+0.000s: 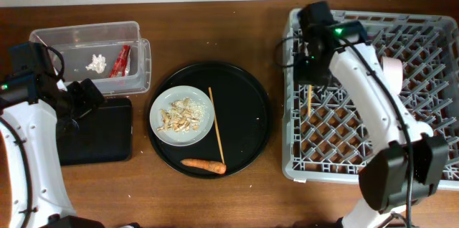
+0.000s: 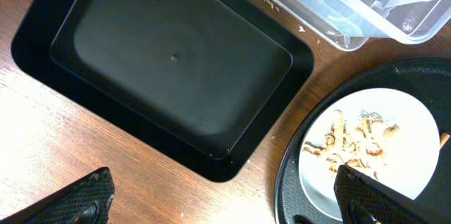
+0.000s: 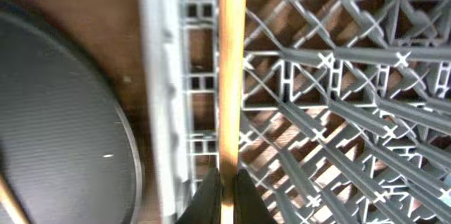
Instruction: Sort waste into correct bins and load items into the dishwasher rack
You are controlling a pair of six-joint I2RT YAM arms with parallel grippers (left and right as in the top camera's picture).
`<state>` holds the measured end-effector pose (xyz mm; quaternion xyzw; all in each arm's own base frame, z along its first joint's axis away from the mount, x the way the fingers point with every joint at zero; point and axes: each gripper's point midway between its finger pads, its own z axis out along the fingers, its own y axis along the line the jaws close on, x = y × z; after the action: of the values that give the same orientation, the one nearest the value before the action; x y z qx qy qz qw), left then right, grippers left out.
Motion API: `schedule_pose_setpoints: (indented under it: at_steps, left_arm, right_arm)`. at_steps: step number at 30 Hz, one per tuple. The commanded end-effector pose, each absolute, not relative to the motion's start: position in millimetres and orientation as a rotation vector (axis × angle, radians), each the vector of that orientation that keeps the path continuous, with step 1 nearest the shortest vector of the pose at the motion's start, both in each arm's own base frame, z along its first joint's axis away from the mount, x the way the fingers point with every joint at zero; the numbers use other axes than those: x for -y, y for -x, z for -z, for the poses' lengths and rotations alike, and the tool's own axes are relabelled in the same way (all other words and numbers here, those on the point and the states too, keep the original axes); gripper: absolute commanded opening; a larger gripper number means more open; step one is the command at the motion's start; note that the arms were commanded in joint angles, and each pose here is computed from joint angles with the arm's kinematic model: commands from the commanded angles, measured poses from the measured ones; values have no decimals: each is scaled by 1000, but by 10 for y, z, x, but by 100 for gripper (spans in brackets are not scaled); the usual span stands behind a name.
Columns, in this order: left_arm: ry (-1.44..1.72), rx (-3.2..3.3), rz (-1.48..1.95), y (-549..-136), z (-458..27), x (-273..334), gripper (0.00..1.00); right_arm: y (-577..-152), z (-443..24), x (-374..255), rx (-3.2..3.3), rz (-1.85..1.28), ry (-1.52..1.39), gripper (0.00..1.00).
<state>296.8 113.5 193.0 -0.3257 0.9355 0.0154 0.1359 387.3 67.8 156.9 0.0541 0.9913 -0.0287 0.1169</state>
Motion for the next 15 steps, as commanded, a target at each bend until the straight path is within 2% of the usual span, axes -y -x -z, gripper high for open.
schedule_pose_setpoints:
  at_steps: [1, 2, 3, 6, 7, 8, 12, 14, 15]
  left_arm:
    - [964, -2687, -37, -2971, -1963, -1146, 99]
    - [964, -2687, -37, -2971, -1963, -1145, 99]
    - [964, -2688, -37, -2970, -1962, -1146, 99]
    - [964, -2688, -37, -2968, -1962, -1144, 99]
    - [964, -2689, -37, -2968, -1962, -1144, 99]
    - [965, -2690, -37, -2965, -1961, -1143, 99]
    - [964, -2689, -37, -2967, -1961, -1144, 99]
    - [965, -2692, -37, -2961, -1959, -1142, 99]
    - [965, -2692, -37, -2960, -1959, -1141, 99]
  right_arm:
    - [-3695, -1190, -607, -3007, 102, -140, 4]
    - [-3653, -1112, -622, -3023, 97, -135, 5]
    - [-3632, -1077, -645, -3033, 75, -134, 12]
    - [-3657, -1085, -687, -3026, 38, -133, 15]
    - [-3656, -1086, -688, -3027, 37, -133, 31]
    - [-3646, -1086, -721, -3033, 15, -127, 38]
    - [-3695, -1184, -1122, -2998, -139, -23, 40]
    - [-3690, -1199, -1452, -2959, -165, 98, 43]
    - [-3671, -1213, -1692, -2927, -186, 183, 47]
